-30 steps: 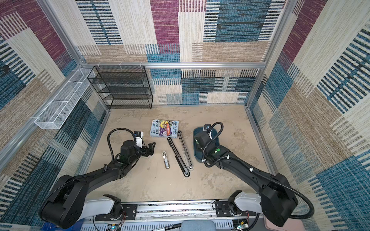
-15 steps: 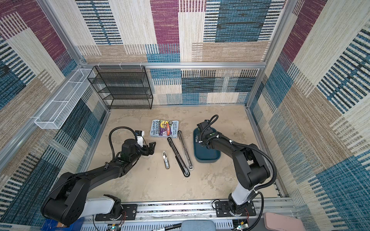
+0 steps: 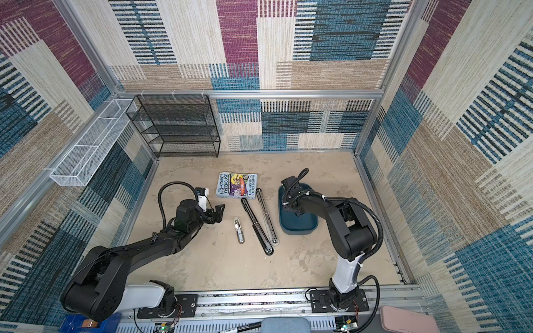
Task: Load the staples into the stapler
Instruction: 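Move the open right gripper back over the teal tub, then grasp a staple strip in the tub and carry it toward the grey stapler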
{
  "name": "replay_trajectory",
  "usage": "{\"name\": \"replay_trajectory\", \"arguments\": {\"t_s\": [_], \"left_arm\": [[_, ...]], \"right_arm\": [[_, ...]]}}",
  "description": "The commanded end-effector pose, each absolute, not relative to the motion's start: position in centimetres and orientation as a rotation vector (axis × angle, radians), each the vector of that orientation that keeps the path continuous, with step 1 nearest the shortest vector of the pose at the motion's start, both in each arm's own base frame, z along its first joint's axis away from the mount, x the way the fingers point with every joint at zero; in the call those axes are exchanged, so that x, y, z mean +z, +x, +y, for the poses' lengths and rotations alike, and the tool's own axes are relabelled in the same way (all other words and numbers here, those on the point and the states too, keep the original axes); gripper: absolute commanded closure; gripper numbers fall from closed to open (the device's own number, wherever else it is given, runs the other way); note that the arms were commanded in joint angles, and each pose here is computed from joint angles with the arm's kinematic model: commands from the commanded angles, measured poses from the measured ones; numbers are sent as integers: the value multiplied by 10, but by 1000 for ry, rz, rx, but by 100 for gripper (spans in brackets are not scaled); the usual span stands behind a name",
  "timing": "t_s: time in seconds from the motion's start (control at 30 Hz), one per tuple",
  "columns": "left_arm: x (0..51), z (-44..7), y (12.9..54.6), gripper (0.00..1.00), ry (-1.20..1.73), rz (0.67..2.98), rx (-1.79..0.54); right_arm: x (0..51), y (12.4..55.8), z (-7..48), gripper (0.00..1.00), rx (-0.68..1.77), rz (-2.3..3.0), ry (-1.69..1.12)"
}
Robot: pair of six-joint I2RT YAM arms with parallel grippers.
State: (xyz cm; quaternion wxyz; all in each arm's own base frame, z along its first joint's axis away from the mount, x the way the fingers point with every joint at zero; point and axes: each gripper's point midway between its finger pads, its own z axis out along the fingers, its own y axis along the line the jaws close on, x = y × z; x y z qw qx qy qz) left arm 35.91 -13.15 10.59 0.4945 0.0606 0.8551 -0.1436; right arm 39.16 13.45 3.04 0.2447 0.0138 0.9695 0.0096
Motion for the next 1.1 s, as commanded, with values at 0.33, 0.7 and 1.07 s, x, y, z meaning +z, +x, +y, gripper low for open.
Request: {"name": "replay_trajectory", "arguments": {"t_s": [0.33, 0.7, 1.07], "left_arm": [[111, -130, 360, 6, 157, 2047, -335], [111, -130, 360, 6, 158, 2048, -335], [113, -136, 355, 6, 184, 2043, -376]], "right_arm": [[22, 388, 130, 80, -22, 2681, 31], [39, 392, 134, 88, 19, 2635, 21], [124, 380, 166, 91, 128, 2401, -108]]}}
